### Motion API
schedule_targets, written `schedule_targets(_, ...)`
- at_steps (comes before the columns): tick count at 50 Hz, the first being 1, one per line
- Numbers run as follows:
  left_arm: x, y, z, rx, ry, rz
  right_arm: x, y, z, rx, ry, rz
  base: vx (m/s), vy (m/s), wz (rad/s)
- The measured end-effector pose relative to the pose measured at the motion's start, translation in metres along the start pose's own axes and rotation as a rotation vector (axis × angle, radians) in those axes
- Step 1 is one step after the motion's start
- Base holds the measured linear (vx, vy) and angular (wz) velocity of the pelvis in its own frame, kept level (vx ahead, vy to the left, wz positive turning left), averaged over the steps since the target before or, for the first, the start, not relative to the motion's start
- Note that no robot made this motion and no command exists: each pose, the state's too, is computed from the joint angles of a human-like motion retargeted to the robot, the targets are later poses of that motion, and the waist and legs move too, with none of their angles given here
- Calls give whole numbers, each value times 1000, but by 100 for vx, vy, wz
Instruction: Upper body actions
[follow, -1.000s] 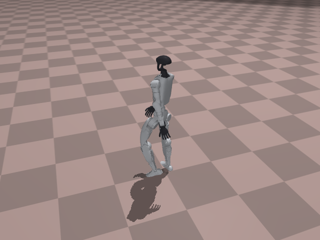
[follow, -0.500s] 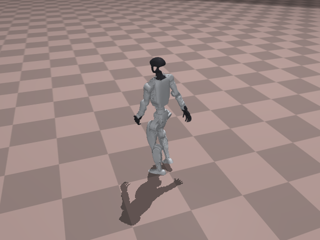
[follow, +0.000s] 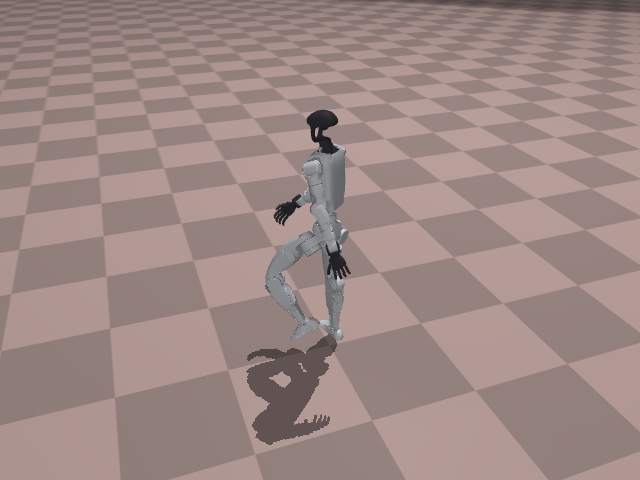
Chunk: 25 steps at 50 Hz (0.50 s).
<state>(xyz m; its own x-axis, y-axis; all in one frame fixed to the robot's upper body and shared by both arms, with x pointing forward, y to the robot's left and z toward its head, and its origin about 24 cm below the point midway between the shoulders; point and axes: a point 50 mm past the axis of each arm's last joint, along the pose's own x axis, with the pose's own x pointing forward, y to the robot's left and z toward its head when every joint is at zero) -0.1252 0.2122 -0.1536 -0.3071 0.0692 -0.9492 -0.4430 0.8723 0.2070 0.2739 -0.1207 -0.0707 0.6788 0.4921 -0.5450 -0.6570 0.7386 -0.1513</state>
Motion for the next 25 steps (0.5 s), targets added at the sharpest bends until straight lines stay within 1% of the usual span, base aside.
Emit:
schedule_targets(3,0,-8,9,24,-12,-7,-12,25,-42,49,136,74,19,6,34)
schedule_targets(7,-2,-32,40,103,-90,-51,-56,71,-120,161,422,112,32,7,19)
schedule_targets(10,-10,-63,78,204,-212,-102,-121,118,-185,335,726,111,37,5,-20)
schedule_targets(13,-30,-103,128,288,-393,-156,-194,149,-225,493,1028,57,21,8,31)
schedule_targets(15,-54,-137,169,345,-550,-246,-233,156,-238,587,1175,-61,-14,9,48)
schedule_targets(17,-85,-163,208,419,-701,-352,-268,164,-248,715,1277,-241,-22,8,49)
schedule_targets(19,-122,-184,245,518,-860,-423,-291,174,-252,912,1323,-431,-31,-2,-2)
schedule_targets(20,-139,-194,256,565,-938,-437,-301,181,-252,1024,1340,-527,-22,-5,-9)
schedule_targets(22,-158,-208,266,600,-1058,-419,-316,191,-253,1164,1356,-724,-10,-4,-5)
schedule_targets(23,-167,-214,269,603,-1129,-405,-325,197,-253,1203,1360,-869,6,-6,-12)
schedule_targets(25,-174,-219,269,585,-1211,-393,-340,200,-253,1191,1336,-1074,19,-9,-37)
